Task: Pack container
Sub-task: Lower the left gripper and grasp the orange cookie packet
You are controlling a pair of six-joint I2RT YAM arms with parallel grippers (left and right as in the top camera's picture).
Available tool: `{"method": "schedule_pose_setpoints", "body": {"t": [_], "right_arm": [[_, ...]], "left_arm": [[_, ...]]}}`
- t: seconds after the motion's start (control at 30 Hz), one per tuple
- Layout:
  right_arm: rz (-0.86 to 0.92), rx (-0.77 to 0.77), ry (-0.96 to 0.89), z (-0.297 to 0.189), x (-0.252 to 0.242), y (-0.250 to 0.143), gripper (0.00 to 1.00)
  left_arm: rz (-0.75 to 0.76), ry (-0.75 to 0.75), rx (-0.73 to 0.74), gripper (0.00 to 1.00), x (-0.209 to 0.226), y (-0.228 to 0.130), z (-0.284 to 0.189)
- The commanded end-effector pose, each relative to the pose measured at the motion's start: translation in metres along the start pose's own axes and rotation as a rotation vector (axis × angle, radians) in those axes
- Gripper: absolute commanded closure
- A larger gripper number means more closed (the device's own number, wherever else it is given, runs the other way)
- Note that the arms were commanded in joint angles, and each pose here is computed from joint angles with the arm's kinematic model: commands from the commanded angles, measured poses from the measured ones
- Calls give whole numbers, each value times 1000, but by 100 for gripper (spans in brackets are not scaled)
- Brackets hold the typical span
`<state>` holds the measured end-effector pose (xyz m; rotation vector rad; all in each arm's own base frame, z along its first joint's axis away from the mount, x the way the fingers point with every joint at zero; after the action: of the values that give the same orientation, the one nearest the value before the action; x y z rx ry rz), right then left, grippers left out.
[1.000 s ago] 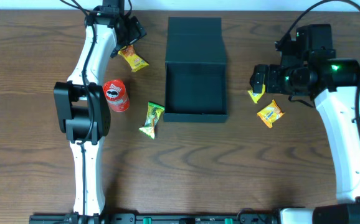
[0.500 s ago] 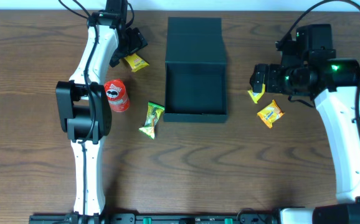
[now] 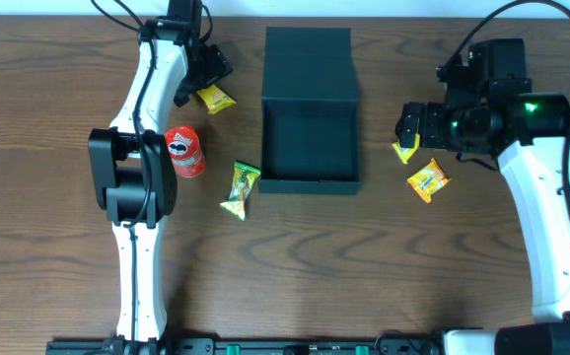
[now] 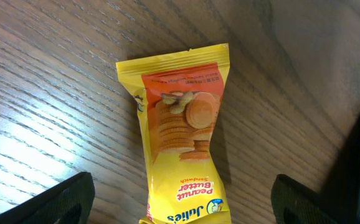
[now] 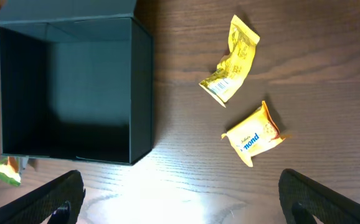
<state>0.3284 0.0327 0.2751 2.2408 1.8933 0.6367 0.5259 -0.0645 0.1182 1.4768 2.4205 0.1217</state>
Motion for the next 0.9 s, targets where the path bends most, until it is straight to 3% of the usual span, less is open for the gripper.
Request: {"method": "schedule_pose_setpoints", "body": {"t": [0.0, 0.23, 0.5, 0.87], "right_arm": [[10, -17, 10, -5, 1, 4, 1], [13, 1, 6, -5, 1, 0, 1], [16, 26, -1, -5, -1, -4, 1], [16, 26, -1, -5, -1, -4, 1]], "left_arm": [[-10, 16, 36, 9, -2, -7, 17], [-19, -2, 140, 7, -3, -25, 48], [-33, 0, 125, 7, -3, -23, 50], [-61, 88, 120, 27, 8, -25, 49]]}}
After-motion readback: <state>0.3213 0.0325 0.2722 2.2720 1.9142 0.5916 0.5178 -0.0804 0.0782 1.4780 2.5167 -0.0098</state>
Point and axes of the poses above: each gripper's point midway between its finger pads, its own z axis out along the fingers, its own x axis along the line the jaws close on, y = z × x, the point moved 7 cm from there along -z, back along the fingers, and after that the axes turned 6 degrees about z, right-handed, at the moved point
